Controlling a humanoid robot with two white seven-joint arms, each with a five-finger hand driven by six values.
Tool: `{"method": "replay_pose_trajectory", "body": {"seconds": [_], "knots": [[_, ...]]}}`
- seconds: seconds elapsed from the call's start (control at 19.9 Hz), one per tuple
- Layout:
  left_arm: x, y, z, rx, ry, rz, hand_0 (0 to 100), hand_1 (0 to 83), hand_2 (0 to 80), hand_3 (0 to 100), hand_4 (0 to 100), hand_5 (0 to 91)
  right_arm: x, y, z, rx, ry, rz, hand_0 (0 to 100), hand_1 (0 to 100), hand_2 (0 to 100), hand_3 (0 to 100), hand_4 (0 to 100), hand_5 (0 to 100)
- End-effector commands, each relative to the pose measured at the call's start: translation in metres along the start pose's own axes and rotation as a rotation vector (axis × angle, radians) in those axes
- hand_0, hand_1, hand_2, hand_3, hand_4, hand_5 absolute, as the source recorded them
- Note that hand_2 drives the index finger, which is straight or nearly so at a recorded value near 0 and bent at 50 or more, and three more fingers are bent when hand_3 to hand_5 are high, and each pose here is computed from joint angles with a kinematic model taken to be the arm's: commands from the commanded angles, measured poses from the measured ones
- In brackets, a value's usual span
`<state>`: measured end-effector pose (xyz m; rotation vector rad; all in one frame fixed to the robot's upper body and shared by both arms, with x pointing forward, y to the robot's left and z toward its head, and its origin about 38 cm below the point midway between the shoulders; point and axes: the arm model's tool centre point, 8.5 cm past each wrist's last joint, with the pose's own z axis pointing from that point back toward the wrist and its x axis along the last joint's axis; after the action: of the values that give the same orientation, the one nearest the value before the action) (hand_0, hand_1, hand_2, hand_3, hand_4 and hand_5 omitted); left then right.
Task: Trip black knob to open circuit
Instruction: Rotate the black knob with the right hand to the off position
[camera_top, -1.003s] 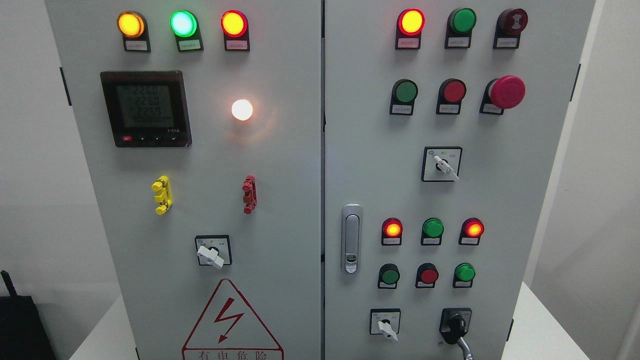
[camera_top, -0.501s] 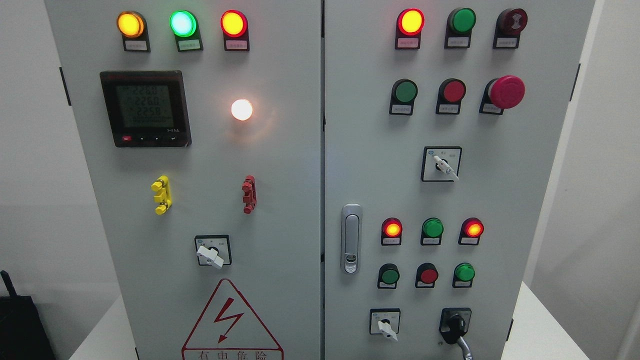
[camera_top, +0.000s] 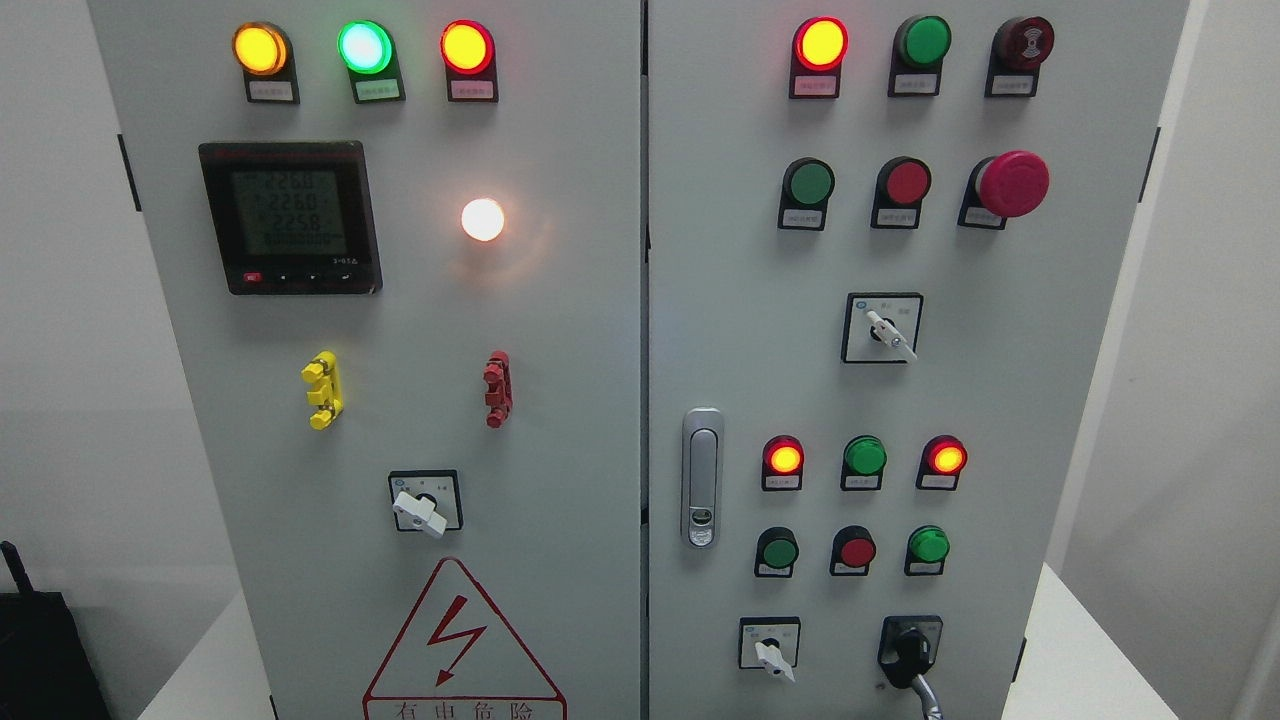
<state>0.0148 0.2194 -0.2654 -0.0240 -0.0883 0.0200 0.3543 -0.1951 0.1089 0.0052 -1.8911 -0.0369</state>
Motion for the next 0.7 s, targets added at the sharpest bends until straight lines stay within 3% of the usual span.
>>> {"method": "replay_pose_trajectory", "body": {"seconds": [0.0,0.65], "knots": [[-0.0002,-0.0005,0.0000,0.000,0.002,0.003,12,38.9,0.0,0,0,0.0,0.0198,0.0209,-0.0088,0.071,-0.082,-0.025,80,86,0,100,96,86],[-0.0002,-0.0005,0.0000,0.000,0.002,0.003,12,38.9,0.0,0,0,0.0,0.0232,0.0211,-0.0088,0.071,-0.092,-0.028,80,87,0,100,96,86]]}}
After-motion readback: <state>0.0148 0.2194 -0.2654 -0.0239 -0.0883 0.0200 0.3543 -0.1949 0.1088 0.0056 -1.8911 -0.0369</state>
